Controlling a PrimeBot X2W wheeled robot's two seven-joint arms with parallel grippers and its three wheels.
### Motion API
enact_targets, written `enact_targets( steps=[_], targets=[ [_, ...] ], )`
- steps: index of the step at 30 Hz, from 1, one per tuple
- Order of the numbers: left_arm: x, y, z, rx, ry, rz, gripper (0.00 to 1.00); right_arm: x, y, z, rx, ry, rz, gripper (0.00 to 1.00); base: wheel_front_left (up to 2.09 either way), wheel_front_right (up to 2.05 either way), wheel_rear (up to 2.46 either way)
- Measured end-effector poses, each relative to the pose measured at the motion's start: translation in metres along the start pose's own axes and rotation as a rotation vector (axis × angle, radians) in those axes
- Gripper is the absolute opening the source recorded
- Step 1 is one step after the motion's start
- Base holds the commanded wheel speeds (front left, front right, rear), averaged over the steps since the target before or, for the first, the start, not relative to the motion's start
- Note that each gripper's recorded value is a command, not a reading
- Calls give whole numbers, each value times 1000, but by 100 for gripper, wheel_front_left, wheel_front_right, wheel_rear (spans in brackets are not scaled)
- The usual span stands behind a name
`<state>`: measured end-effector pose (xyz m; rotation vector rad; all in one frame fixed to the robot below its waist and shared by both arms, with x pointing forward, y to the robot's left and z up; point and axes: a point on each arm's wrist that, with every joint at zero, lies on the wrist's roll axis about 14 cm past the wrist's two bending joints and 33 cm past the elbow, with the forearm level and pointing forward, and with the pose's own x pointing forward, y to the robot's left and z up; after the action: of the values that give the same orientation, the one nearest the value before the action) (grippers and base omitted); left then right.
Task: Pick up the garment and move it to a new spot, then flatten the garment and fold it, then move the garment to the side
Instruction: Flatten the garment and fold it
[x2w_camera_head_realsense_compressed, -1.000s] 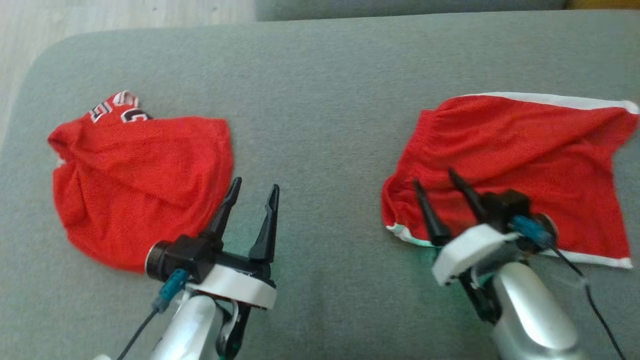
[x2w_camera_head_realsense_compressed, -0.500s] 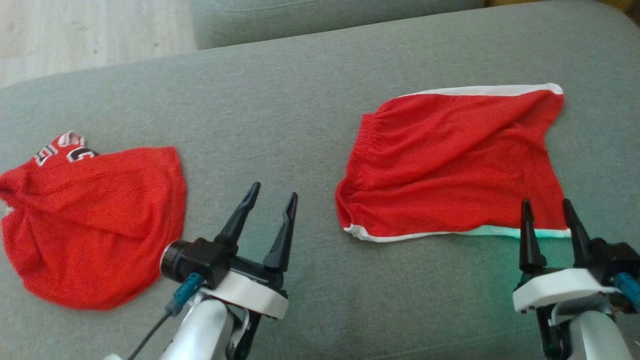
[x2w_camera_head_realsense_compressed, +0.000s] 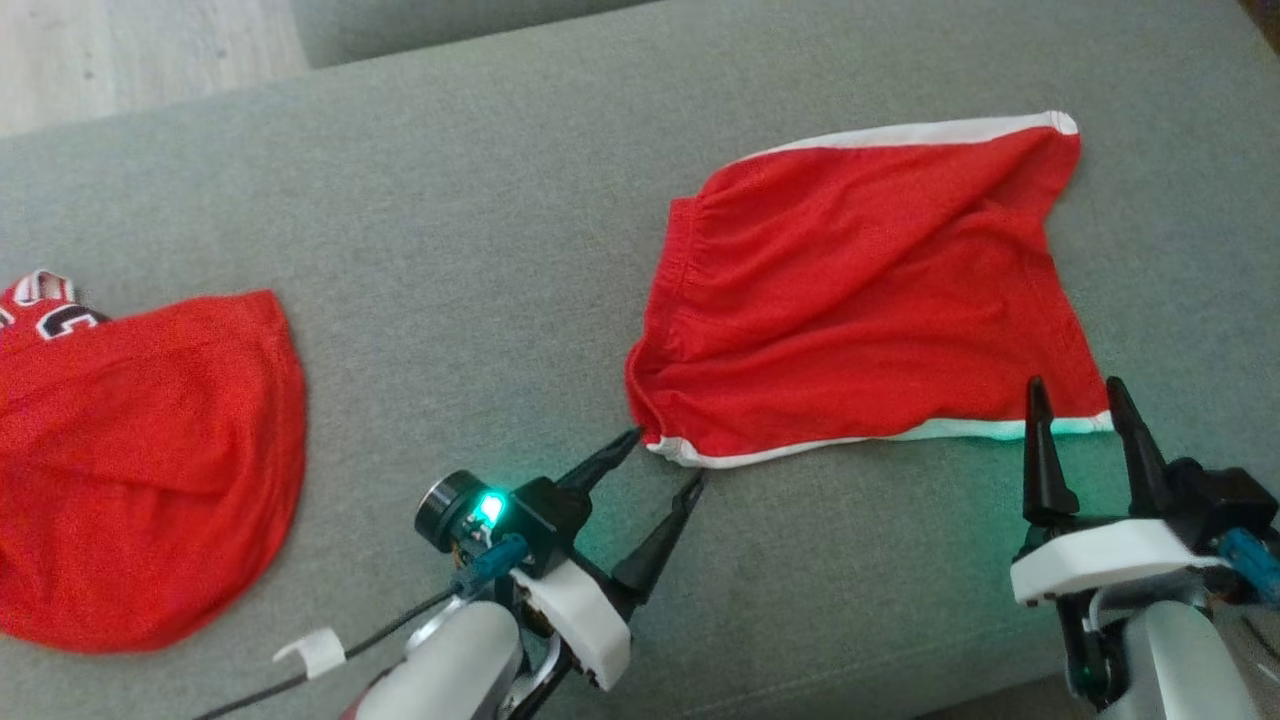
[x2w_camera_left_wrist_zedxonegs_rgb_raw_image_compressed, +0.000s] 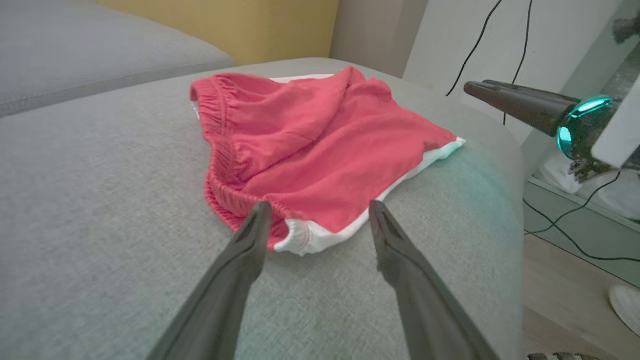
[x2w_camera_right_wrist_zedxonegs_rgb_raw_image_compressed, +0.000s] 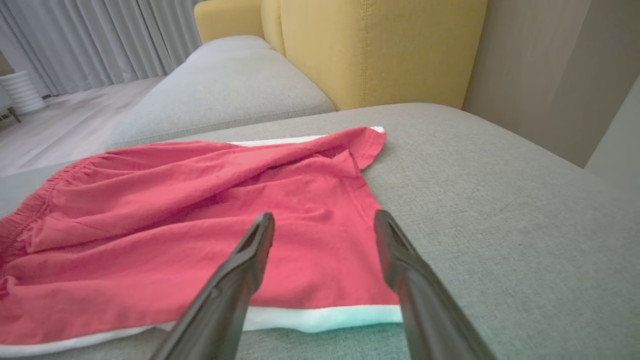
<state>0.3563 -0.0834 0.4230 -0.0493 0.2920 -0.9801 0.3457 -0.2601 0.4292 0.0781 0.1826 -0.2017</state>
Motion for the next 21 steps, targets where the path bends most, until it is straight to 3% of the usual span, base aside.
enact_targets(
  steps=[8, 21],
  targets=[
    [7, 3, -26, 15, 99, -53, 100, -1, -9, -15, 4, 44, -31, 100, 0, 0, 0],
    [19, 4, -34, 28, 119, -77, 100, 2, -13, -21, 1, 64, -44, 100, 0, 0, 0]
  ],
)
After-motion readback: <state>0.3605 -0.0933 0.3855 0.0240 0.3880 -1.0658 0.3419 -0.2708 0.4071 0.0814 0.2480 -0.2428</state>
